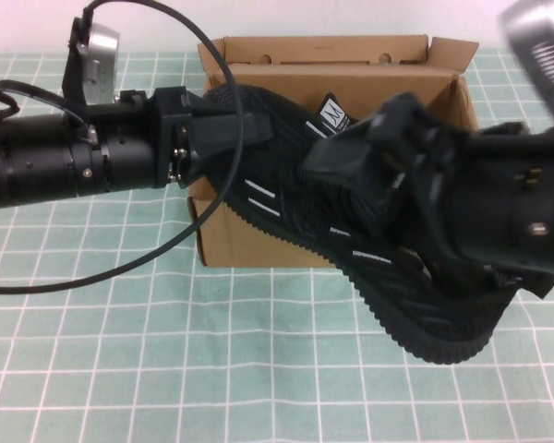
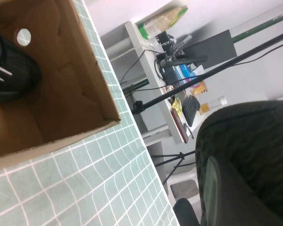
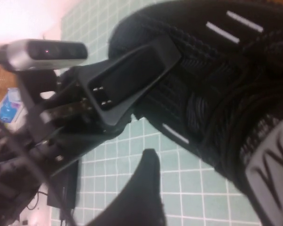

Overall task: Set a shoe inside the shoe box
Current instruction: Place the shoe in the shoe box

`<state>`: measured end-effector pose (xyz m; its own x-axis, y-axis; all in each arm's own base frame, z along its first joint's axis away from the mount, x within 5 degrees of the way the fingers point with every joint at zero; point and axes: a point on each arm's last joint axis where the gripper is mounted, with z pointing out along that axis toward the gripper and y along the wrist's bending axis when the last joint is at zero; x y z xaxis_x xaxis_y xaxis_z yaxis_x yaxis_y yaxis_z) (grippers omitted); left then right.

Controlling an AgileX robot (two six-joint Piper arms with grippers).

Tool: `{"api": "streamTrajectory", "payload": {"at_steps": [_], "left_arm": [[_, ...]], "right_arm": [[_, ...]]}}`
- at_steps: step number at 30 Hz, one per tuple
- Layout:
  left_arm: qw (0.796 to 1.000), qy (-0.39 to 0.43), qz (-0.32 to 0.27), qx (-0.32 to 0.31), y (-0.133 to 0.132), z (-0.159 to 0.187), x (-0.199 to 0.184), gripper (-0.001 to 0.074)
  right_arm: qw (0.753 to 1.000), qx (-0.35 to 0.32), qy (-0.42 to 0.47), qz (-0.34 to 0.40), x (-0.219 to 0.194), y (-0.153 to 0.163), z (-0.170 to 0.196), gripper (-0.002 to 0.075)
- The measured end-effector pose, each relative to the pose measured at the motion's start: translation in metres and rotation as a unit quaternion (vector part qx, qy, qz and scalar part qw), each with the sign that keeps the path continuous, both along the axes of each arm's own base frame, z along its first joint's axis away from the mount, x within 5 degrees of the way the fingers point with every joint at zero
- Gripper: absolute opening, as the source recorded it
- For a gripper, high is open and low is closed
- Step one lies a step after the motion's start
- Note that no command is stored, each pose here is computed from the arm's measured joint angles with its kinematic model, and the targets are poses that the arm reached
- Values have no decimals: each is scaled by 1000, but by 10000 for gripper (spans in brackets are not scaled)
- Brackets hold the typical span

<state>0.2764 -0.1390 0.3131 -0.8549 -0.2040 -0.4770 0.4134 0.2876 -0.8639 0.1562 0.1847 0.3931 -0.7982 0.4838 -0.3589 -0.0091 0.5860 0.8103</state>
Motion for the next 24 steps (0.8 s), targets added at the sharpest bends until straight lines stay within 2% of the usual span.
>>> {"api": "streamTrajectory", "payload": {"at_steps": [8, 14, 16, 18, 20, 21, 22, 24], "left_arm": [[1000, -1, -3, -1, 0, 0, 0, 145], [1000, -7, -1, 9, 2, -2, 1, 145], [1000, -8, -1, 9, 2, -2, 1, 145], [1000, -8, -1, 9, 2, -2, 1, 145], [1000, -7, 1, 8, 3, -1, 1, 144], [1000, -7, 2, 6, 3, -1, 2, 144], [1000, -6, 2, 5, 3, -1, 2, 144], [1000, -6, 3, 4, 3, -1, 2, 144]], "right_arm": [[999, 28, -18, 9, 19, 27, -12, 687], [1000, 4, -17, 17, 29, 39, -27, 671], [999, -11, -29, 27, 30, 40, -29, 591], [998, -22, -41, 36, 30, 40, -29, 458], [997, -34, -53, 44, 30, 40, -29, 247], [997, -37, -55, 46, 30, 40, -30, 178], [996, -43, -57, 49, 30, 40, -30, 120], [995, -50, -66, 54, 30, 40, -30, 78]]}}
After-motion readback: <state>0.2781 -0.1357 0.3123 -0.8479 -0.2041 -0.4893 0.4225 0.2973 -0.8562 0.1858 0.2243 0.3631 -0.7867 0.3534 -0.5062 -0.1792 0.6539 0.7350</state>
